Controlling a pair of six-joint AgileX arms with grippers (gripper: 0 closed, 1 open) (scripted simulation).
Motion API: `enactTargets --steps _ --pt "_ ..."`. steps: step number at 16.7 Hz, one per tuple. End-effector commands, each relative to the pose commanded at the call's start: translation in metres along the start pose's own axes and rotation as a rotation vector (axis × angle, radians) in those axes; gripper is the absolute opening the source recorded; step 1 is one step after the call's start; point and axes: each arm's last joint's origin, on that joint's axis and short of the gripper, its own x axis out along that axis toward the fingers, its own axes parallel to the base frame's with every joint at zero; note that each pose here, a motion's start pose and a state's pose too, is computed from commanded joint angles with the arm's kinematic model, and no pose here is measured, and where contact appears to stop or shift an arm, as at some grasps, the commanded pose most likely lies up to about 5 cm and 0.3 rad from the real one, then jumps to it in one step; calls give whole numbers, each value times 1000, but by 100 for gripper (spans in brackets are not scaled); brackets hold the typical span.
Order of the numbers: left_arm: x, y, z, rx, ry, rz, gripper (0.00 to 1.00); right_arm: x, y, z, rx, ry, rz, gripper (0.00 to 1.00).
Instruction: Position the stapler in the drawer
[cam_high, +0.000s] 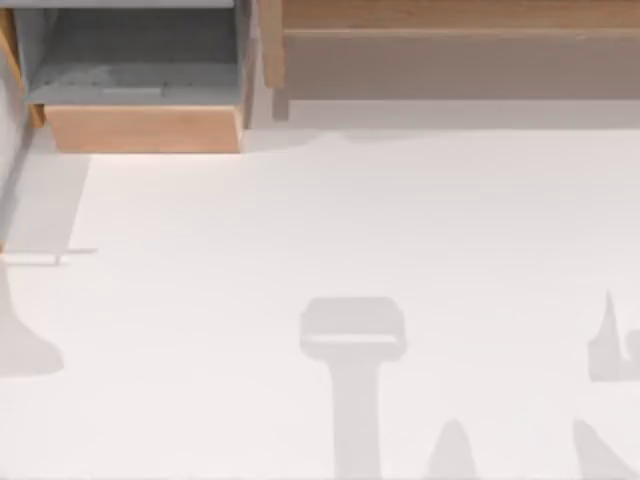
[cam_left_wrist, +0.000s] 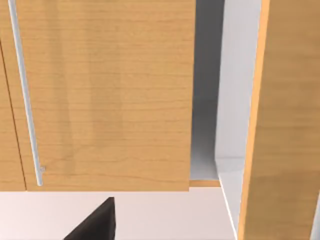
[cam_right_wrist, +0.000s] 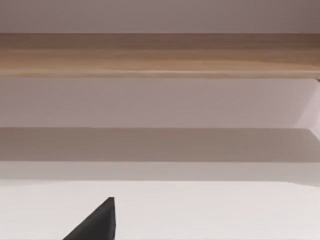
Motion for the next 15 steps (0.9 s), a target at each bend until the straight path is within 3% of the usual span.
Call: enactTargets --steps 13,15 --pt "0 0 0 0 0 0 2 0 0 0 0 0 0 100" --pt "0 0 0 0 0 0 0 0 0 0 0 0 0 100"
